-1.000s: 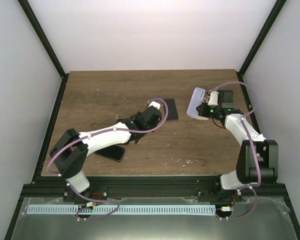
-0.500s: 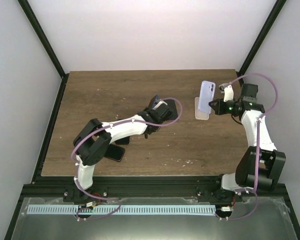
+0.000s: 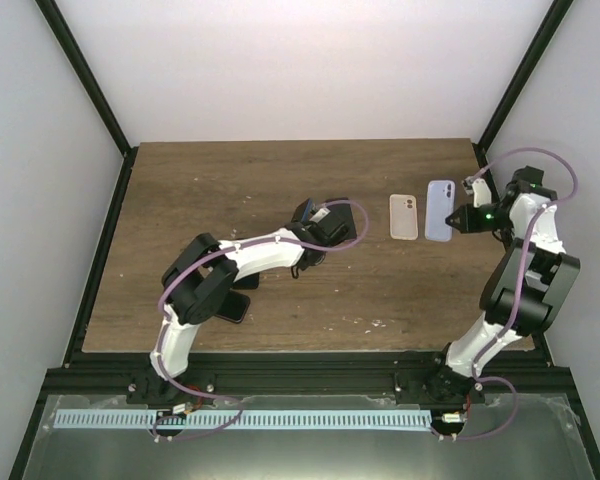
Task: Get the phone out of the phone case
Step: Place the phone at the center of the board.
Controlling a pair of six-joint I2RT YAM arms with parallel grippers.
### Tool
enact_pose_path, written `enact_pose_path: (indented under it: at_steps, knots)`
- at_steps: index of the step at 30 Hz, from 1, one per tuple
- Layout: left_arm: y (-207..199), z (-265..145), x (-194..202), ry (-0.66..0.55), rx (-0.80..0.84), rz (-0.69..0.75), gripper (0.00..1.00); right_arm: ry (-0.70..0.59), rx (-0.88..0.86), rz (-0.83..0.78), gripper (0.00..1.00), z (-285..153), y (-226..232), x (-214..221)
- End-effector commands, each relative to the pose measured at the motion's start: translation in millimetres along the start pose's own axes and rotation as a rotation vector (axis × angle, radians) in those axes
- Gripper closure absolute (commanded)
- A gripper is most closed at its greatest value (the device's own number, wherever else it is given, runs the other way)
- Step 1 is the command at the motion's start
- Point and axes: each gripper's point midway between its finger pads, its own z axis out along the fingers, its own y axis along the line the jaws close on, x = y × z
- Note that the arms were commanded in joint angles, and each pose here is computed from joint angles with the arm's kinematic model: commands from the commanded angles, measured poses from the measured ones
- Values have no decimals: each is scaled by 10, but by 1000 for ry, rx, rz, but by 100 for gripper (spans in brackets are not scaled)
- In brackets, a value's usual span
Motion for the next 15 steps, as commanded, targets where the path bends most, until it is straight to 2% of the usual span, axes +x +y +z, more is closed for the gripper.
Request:
enact_pose_path:
  at_steps: [1,4,7,15]
  knots:
    - [-46,52,4,18,-23,-22,100,15,2,11,99,-96,-252,-65]
    - [-154,99,66,40,-3,-22,99,34,25,24,99,-62,-469,-69]
    - [-238,123,101,50,20,-37,91,56,29,30,99,9,-625,-82]
    - [-423,162,77,55,117,-83,82,100,37,34,99,137,-914,-182]
